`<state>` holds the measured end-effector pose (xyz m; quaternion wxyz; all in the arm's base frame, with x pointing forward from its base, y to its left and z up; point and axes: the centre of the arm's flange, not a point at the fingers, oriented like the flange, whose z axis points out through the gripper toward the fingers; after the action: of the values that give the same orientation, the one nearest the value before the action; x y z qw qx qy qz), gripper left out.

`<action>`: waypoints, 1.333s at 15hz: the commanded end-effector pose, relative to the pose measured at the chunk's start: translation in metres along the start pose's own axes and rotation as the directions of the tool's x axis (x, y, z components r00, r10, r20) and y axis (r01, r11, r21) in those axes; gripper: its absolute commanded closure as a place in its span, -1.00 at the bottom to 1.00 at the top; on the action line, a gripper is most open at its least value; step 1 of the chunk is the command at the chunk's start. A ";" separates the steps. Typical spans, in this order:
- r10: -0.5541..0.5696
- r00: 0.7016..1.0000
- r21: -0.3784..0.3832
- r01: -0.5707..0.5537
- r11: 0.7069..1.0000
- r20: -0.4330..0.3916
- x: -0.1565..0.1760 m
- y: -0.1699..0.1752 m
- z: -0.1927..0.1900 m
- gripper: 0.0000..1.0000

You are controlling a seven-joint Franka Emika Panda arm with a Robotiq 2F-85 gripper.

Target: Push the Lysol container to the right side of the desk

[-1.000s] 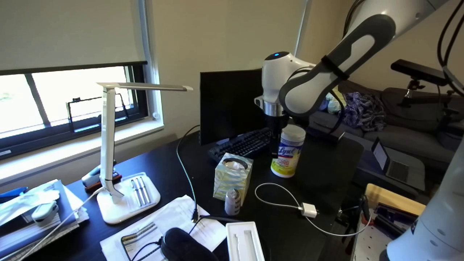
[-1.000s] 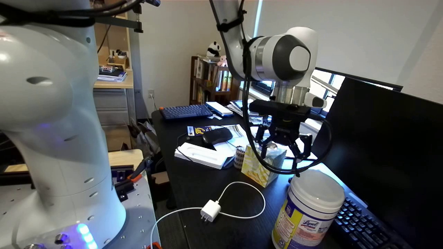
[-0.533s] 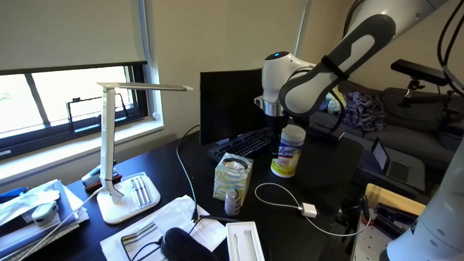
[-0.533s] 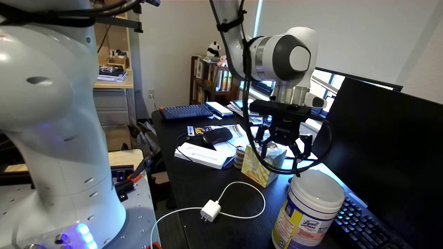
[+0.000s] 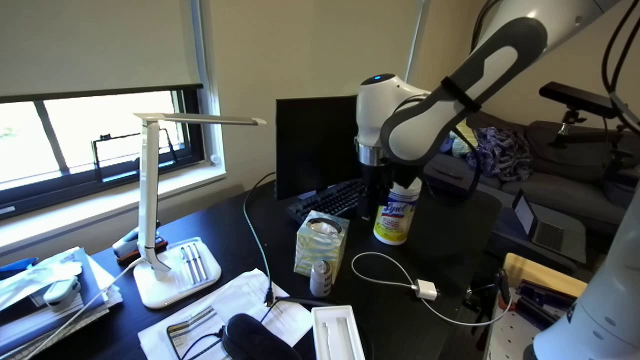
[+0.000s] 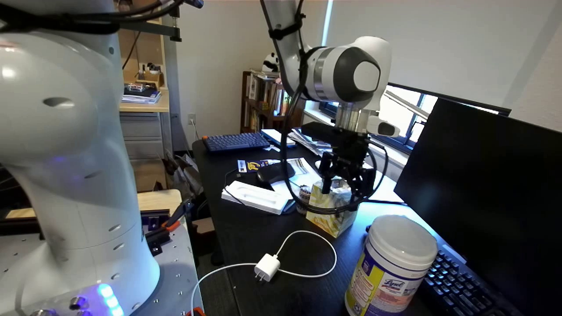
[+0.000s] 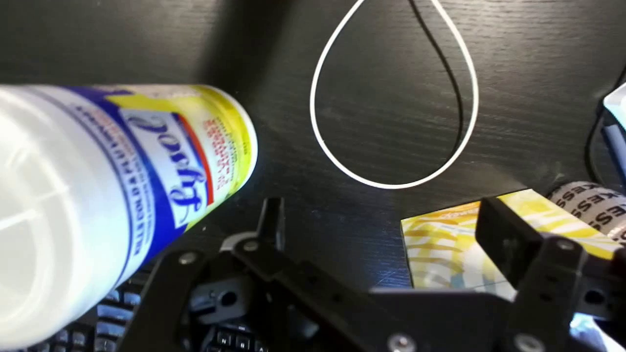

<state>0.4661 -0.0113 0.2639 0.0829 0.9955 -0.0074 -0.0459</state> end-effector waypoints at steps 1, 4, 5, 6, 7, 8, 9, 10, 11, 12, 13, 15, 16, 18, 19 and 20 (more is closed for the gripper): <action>0.190 0.981 0.049 -0.191 0.980 0.040 -0.031 -0.024 0.012 -1.00; 0.198 0.977 0.046 -0.201 0.978 0.077 -0.025 -0.023 0.020 -1.00; 0.225 0.970 0.053 -0.231 0.972 0.093 -0.031 -0.024 0.023 -1.00; 0.237 0.966 0.056 -0.244 0.968 0.100 -0.035 -0.023 0.025 -1.00; 0.246 0.964 0.057 -0.252 0.966 0.101 -0.036 -0.023 0.024 -1.00; 0.250 0.963 0.057 -0.256 0.965 0.099 -0.037 -0.023 0.023 -1.00; 0.384 0.922 0.063 -0.387 0.920 0.046 -0.033 -0.026 0.024 -1.00; 0.414 0.909 0.103 -0.417 0.903 0.049 -0.030 -0.025 0.025 -1.00; 0.460 0.887 0.119 -0.462 0.879 0.039 -0.031 -0.024 0.025 -1.00; 0.502 0.864 0.137 -0.502 0.854 0.034 -0.031 -0.021 0.024 -1.00; 0.543 0.839 0.161 -0.541 0.825 0.038 -0.030 -0.016 0.021 -1.00; 0.621 0.783 0.186 -0.615 0.766 0.035 -0.033 -0.005 0.023 -1.00; 0.658 0.752 0.199 -0.651 0.733 0.038 -0.034 0.002 0.023 -1.00; 0.727 0.685 0.217 -0.718 0.662 0.047 -0.037 0.031 0.025 -1.00; 0.758 0.650 0.223 -0.747 0.627 0.048 -0.037 0.045 0.028 -1.00; 0.789 0.612 0.227 -0.777 0.588 0.051 -0.039 0.061 0.031 -1.00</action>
<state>0.4369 -0.0406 0.2453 -0.0060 0.9234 -0.3839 0.0045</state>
